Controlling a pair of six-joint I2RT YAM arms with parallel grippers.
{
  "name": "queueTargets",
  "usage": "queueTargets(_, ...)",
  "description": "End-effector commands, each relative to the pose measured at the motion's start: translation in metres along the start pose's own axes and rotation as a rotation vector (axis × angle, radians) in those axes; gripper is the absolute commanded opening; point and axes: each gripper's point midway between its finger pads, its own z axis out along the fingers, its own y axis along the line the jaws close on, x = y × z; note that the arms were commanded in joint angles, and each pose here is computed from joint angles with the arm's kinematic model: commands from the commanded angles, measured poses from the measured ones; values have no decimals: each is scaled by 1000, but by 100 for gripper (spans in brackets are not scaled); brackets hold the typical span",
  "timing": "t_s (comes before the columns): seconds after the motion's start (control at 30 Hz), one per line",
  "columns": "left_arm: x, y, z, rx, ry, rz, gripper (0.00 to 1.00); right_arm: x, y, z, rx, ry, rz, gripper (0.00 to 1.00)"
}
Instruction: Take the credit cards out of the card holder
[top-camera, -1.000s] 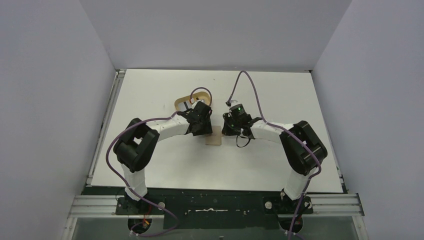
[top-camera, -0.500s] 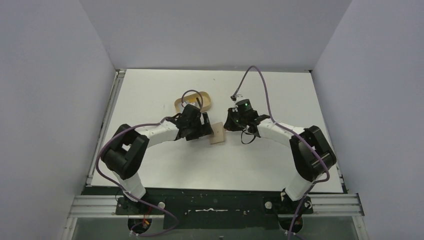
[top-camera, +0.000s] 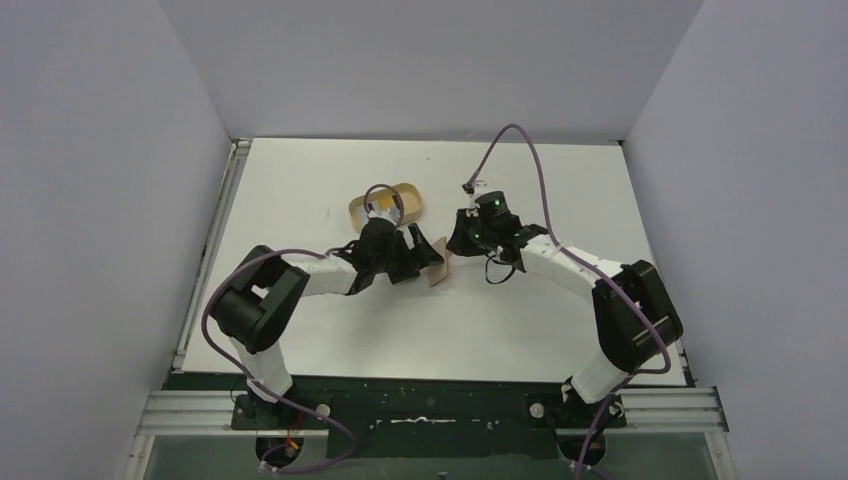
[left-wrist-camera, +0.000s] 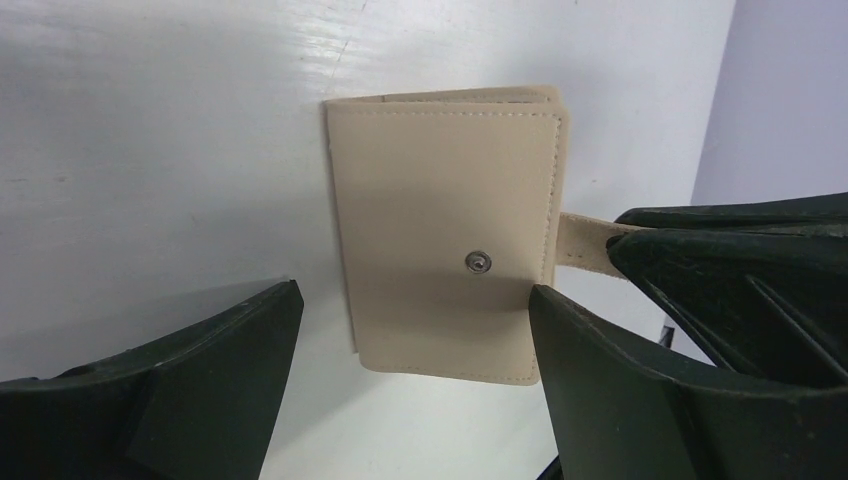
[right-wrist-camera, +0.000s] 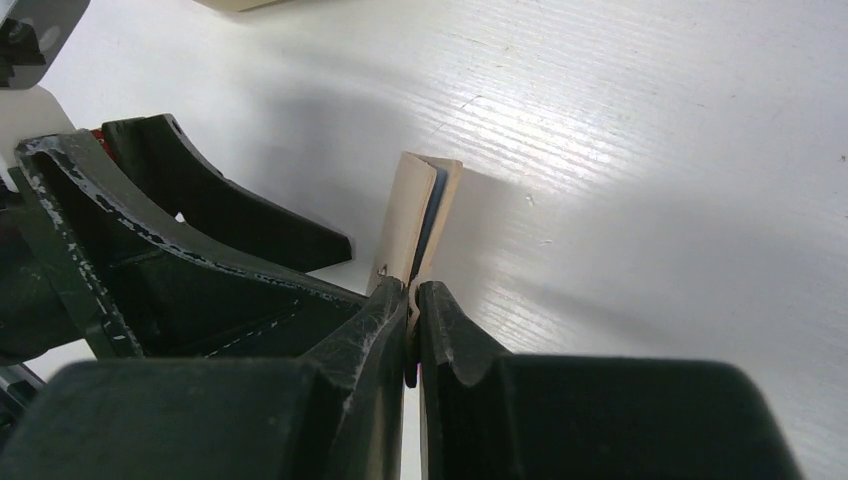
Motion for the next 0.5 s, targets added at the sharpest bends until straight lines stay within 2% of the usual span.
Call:
queueTargets(0.0,-14,-23,-1,133,-57,-35,83,-27,13,-11,-39,-75,-24,0)
queueTargets(0.23,-23,-20,-7,183,-84,-78,83,-31,14,-15,-40,-85,-29,0)
queueTargets(0.47,-23,-27,-6,303,-82,-152,83,-32,13,-18,-27,-77,-47,0)
